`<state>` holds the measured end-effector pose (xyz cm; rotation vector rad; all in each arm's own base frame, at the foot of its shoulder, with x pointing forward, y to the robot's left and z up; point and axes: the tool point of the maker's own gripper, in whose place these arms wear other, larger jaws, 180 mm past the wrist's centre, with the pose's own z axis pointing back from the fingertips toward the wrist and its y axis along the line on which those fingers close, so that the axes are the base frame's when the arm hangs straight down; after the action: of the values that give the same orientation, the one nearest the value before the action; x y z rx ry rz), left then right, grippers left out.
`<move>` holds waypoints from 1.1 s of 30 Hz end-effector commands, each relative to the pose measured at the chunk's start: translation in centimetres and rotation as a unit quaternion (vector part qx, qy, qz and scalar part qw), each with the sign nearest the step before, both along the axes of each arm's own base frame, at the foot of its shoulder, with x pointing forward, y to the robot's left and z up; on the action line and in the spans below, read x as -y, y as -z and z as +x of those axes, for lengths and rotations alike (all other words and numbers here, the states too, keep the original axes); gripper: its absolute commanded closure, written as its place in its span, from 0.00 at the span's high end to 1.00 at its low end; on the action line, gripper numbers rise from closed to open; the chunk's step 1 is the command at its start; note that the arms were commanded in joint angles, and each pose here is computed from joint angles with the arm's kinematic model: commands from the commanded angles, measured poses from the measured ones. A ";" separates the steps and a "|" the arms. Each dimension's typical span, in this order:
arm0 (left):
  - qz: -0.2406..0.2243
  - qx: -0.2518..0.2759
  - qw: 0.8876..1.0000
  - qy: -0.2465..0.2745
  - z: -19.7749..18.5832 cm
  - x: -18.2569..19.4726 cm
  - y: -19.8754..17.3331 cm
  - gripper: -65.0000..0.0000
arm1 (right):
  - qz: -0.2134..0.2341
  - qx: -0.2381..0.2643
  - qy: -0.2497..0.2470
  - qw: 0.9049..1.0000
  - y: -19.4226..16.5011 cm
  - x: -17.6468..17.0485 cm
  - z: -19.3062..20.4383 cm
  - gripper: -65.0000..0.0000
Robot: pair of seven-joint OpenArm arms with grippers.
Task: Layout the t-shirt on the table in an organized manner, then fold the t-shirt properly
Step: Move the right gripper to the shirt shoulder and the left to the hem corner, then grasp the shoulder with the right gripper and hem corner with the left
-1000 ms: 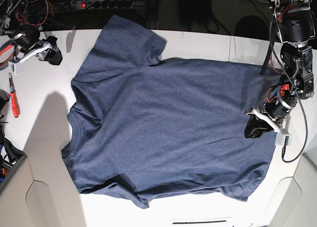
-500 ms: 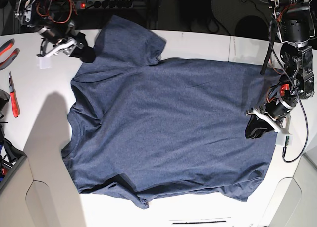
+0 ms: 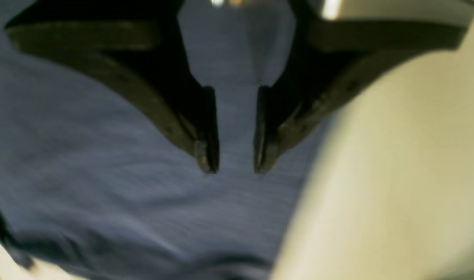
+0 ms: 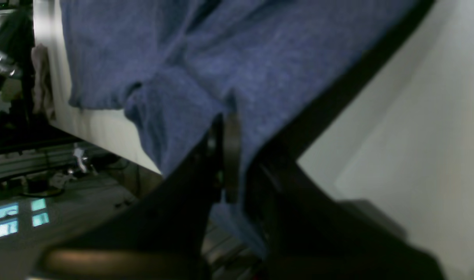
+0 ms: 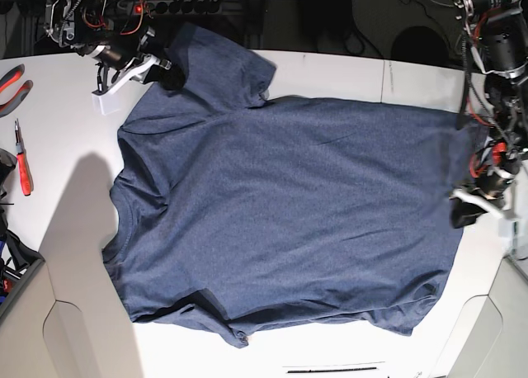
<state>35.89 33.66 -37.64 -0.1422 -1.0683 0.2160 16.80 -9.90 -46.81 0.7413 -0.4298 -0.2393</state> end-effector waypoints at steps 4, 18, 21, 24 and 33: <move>-0.006 0.026 0.996 -0.084 -1.8 -6.9 -2.7 0.31 | -0.013 0.004 -0.004 1.000 -0.1 0.5 0.2 0.00; -0.160 -0.055 0.970 -0.177 -12.3 -8.9 5.9 0.42 | -0.013 0.004 -0.004 1.000 -0.1 0.5 0.2 0.00; -0.182 -0.063 0.966 -0.171 -12.3 -7.1 7.0 0.42 | -0.013 0.003 -0.004 1.000 -0.1 0.5 0.2 0.00; -0.193 -0.077 0.965 -0.157 -12.2 -5.4 8.0 0.42 | -0.013 0.003 -0.004 1.000 -0.1 0.5 0.2 0.00; -0.200 -0.111 0.963 -0.142 -13.6 -3.9 9.4 0.42 | -0.013 0.003 -0.004 1.000 -0.1 0.5 0.2 0.00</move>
<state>23.45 37.36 -46.30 -0.3487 -0.8785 0.7149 16.79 -10.01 -46.94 0.7295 -0.4265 -0.2315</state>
